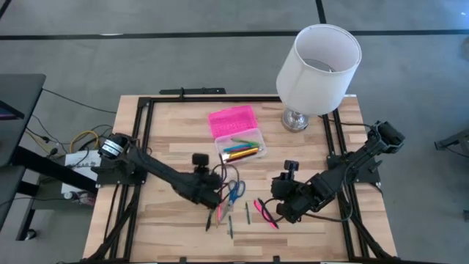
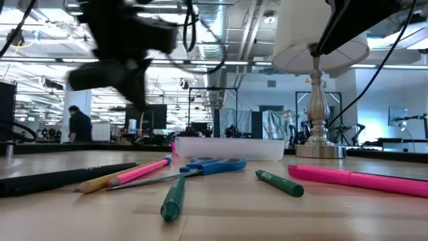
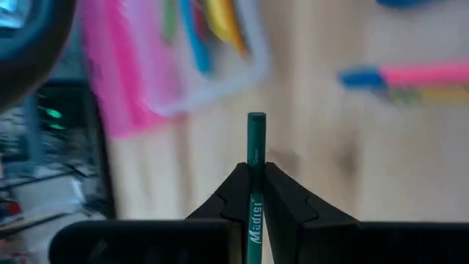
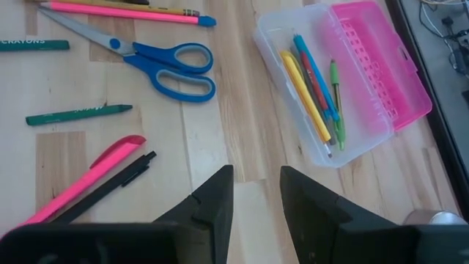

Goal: Pick & place school supplies into a supply box
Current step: Put the left green crayon into the pink supply box, then put the black pen into the pink supply box

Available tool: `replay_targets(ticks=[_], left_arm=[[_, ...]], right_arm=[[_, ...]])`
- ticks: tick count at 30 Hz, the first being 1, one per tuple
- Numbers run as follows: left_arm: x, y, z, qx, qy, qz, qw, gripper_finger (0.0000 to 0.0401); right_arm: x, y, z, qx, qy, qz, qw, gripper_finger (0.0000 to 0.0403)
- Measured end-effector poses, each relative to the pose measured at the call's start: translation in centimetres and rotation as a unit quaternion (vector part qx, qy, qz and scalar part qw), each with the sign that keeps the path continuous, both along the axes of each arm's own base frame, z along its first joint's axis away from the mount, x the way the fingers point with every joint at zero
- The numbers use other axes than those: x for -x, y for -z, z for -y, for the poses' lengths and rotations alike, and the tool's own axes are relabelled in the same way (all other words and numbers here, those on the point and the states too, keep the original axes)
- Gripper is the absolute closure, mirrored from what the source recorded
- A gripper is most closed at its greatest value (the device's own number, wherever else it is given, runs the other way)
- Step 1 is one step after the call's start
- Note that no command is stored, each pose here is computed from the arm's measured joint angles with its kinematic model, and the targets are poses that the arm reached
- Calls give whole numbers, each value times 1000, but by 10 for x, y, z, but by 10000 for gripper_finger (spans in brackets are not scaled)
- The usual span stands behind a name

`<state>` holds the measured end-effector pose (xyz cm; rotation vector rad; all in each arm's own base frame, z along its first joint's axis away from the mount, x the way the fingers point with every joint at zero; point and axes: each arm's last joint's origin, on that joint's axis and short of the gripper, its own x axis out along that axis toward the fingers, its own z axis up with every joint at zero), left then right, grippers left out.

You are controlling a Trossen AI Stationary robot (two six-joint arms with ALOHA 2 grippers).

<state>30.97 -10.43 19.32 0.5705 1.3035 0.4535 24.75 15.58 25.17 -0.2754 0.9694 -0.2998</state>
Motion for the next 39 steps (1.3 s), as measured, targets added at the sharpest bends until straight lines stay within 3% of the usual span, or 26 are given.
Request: replay_targets(ticks=[4,8,15,22,34,39], left_arm=[[-20,-7,-24,-30,8,29,999,386],[-41,-9,-54,-18,13,62,998,386],[-69,-16,-104,43,35,133,990,385],[-72,-17,-141,131,25,162,978,381],[-72,-17,-149,118,9,170,978,297],[-70,-16,-141,106,3,158,982,283]], right_arm=[[0,0,0,-4,4,1,1000,296],[0,0,0,-9,11,5,1000,296],[4,0,-6,-9,-1,5,1000,296],[10,0,-15,-12,-12,10,1000,296],[13,0,-20,-29,13,33,999,296],[5,10,-22,-45,42,33,998,296]])
